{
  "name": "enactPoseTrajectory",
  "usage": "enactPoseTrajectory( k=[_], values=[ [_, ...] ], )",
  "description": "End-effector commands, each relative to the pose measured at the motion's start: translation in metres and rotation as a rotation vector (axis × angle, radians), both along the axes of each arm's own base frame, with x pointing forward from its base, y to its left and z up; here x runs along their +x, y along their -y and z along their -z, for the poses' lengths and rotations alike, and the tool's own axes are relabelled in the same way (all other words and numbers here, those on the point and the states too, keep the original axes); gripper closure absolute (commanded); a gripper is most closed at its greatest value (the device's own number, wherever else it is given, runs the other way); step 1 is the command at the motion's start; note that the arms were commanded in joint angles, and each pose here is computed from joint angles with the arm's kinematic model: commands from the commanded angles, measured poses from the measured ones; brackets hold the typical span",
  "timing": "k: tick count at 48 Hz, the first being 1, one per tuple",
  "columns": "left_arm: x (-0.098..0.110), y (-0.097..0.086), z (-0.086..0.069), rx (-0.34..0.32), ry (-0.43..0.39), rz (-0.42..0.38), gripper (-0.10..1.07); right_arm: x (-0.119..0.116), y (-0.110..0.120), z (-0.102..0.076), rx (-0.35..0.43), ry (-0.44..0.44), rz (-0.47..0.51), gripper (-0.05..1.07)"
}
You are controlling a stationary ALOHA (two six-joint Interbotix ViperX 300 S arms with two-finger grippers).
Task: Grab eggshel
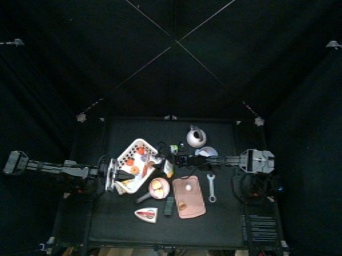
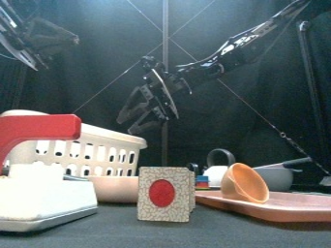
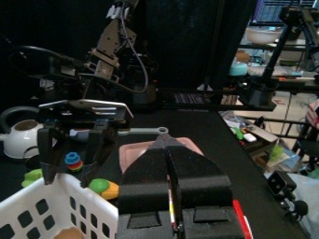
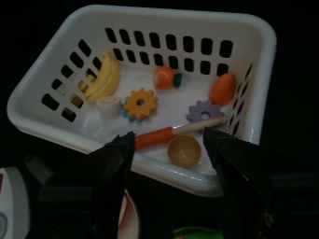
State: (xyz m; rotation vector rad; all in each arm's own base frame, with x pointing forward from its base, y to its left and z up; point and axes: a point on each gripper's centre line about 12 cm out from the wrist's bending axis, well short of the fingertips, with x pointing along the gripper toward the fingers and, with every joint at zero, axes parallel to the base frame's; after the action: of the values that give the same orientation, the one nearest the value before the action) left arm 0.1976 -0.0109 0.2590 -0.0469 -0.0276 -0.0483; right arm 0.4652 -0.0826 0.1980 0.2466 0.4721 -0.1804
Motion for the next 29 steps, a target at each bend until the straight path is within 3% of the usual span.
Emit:
enactPoseTrajectory(
  k=[1,10,17,29],
  values=[
    [0.002,0.000,-0.009,0.001,0.028,0.000,0.96,-0.011,-0.017,-0.036,-0.008,0.073,-0.032,0.10],
    [0.002,0.000,-0.010,0.001,0.029,-0.001,0.96,-0.040,-0.061,-0.038,0.001,0.060,-0.119,0.10],
    [0.002,0.000,-0.010,0.003,0.029,0.000,0.96,-0.065,-0.088,-0.026,0.016,0.003,-0.160,0.10],
    [0.002,0.000,-0.008,-0.003,0.024,-0.001,0.96,-0.099,-0.105,-0.011,0.039,-0.203,-0.066,0.10]
  ],
)
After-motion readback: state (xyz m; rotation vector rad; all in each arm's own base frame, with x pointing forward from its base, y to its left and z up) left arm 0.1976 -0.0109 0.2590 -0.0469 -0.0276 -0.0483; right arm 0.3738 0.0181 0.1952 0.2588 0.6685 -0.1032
